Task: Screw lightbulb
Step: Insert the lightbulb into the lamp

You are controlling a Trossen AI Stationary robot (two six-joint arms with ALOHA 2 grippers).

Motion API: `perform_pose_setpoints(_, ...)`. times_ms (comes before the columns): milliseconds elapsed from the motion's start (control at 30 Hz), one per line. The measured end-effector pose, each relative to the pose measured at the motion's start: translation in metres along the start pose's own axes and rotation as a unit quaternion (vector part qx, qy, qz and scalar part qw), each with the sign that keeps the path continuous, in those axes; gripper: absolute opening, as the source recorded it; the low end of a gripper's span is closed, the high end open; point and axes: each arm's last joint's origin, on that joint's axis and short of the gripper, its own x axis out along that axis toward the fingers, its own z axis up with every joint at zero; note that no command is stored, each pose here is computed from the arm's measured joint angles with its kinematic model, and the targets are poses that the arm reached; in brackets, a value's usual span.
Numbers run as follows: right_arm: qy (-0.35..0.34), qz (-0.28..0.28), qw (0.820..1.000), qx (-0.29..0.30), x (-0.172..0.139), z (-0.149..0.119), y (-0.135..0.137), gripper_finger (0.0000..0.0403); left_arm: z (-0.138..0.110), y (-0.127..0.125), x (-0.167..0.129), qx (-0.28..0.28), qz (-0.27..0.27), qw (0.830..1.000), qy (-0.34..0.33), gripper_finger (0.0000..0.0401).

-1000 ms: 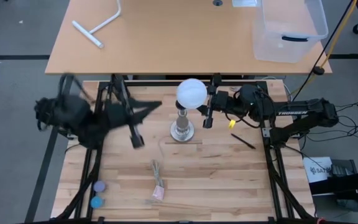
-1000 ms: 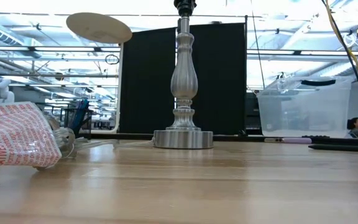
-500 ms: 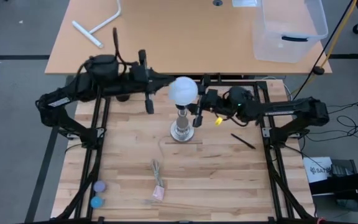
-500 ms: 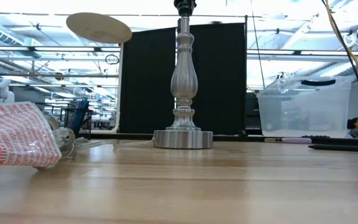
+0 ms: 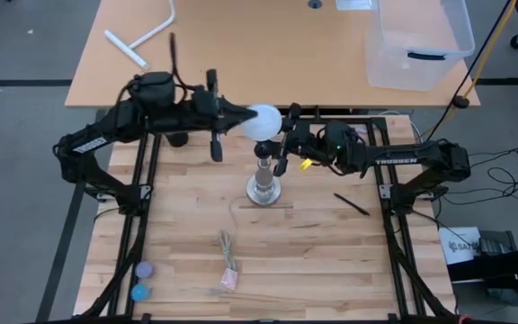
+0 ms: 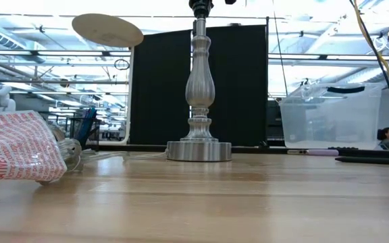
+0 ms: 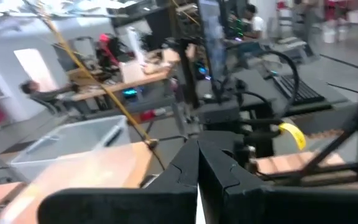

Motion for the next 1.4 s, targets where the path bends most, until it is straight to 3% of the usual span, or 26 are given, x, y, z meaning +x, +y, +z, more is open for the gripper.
perform_pose_setpoints(133,0.014,0.007,1.000,0.001,0.000,-0.003,0.003,0.0151,-0.005,-0.002,0.007,-0.009,-0.019,1.000,0.009,0.0000)
perform_pose_setpoints(567,0.030,0.013,0.999,0.000,-0.001,-0.006,0.006,0.0150,-0.017,0.009,0.014,-0.040,-0.005,0.998,0.044,0.0000)
perform_pose_setpoints(1400,0.045,0.012,0.999,-0.011,-0.001,-0.010,0.006,0.0152,-0.035,0.013,0.025,-0.050,-0.006,0.994,0.100,0.0000)
